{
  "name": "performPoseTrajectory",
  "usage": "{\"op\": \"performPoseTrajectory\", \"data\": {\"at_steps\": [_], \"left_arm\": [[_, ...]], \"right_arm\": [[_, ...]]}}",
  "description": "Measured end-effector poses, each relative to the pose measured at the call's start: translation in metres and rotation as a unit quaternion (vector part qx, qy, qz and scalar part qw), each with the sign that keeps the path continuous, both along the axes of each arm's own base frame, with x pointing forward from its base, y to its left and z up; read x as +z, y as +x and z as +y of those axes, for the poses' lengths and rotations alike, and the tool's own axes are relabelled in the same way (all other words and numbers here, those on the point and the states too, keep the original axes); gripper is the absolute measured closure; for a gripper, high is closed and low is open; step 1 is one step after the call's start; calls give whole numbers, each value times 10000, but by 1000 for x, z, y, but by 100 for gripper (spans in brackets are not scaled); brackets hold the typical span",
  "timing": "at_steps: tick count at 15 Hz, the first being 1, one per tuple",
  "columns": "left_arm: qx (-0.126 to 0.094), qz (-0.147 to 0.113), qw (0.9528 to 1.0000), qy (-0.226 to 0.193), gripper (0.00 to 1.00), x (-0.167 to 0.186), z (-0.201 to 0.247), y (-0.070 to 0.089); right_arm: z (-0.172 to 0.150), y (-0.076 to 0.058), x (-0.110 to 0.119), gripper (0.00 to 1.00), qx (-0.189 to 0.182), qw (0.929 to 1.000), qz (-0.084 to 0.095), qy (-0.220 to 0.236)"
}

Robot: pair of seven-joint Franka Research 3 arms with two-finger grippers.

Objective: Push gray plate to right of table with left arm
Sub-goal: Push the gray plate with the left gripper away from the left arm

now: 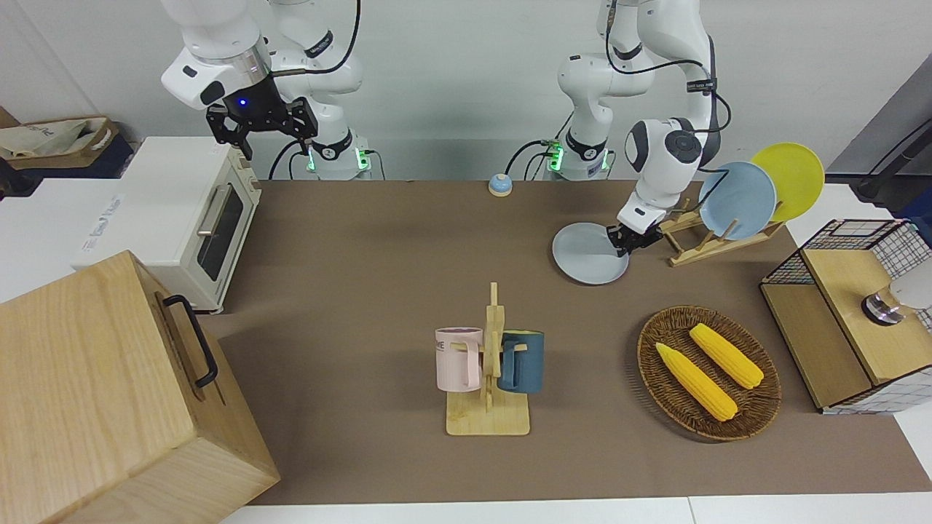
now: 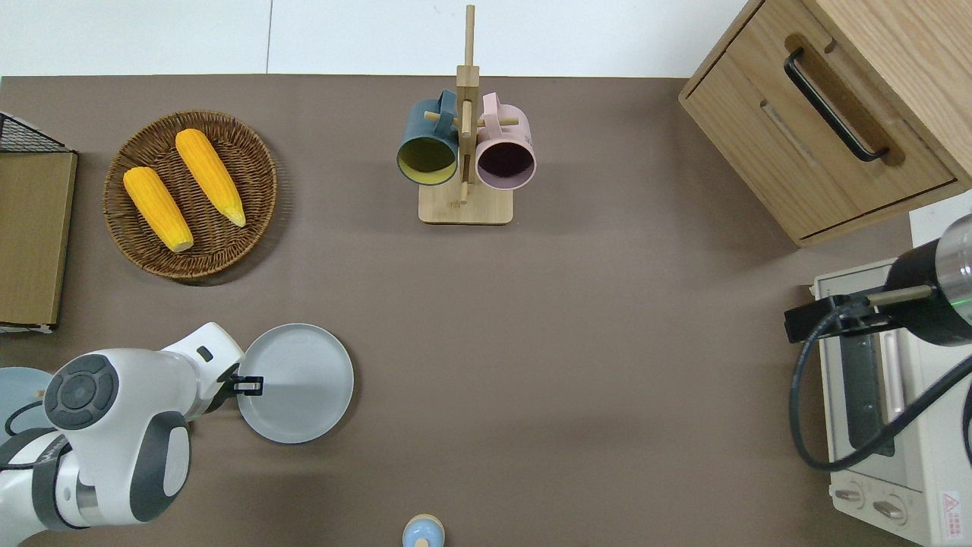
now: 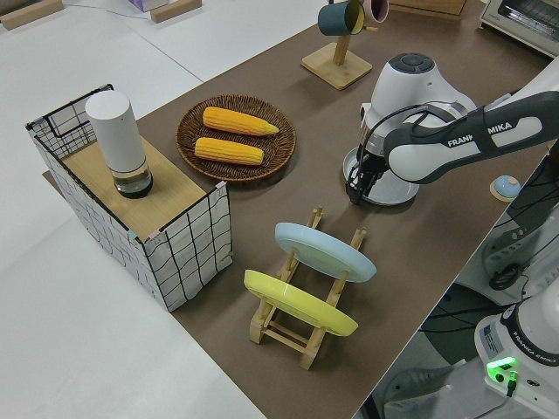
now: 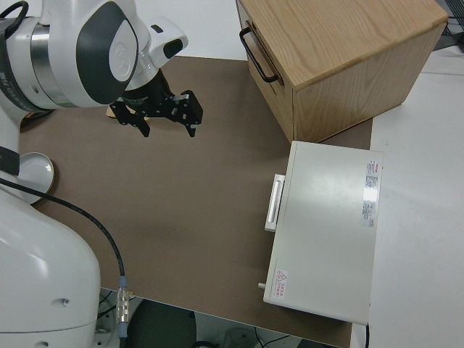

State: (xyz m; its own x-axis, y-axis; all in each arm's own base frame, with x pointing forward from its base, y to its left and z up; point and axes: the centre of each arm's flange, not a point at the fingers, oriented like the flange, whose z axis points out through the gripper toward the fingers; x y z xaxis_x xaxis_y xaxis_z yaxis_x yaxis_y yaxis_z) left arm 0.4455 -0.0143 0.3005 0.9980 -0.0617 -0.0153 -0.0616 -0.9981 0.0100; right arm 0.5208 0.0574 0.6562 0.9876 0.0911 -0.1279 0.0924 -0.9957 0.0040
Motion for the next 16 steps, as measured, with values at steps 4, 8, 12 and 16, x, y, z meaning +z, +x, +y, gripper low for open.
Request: {"op": "performPoseTrajectory", "data": {"at_steps": [4,8,12,16], "left_arm": [[-4,-37,10000,-2,96,3,-1,0],[19,-41,10000,-3,99,4,-2,0],[93,-41,9999,10,99,4,-23,-1],[171,-48,9998,15,99,4,-53,-3]], "right_arm": [[0,0,0,1,0,10000,0,0],[0,0,0,1,0,10000,0,0],[0,0,0,1,0,10000,0,0],[0,0,0,1,0,10000,0,0]]}}
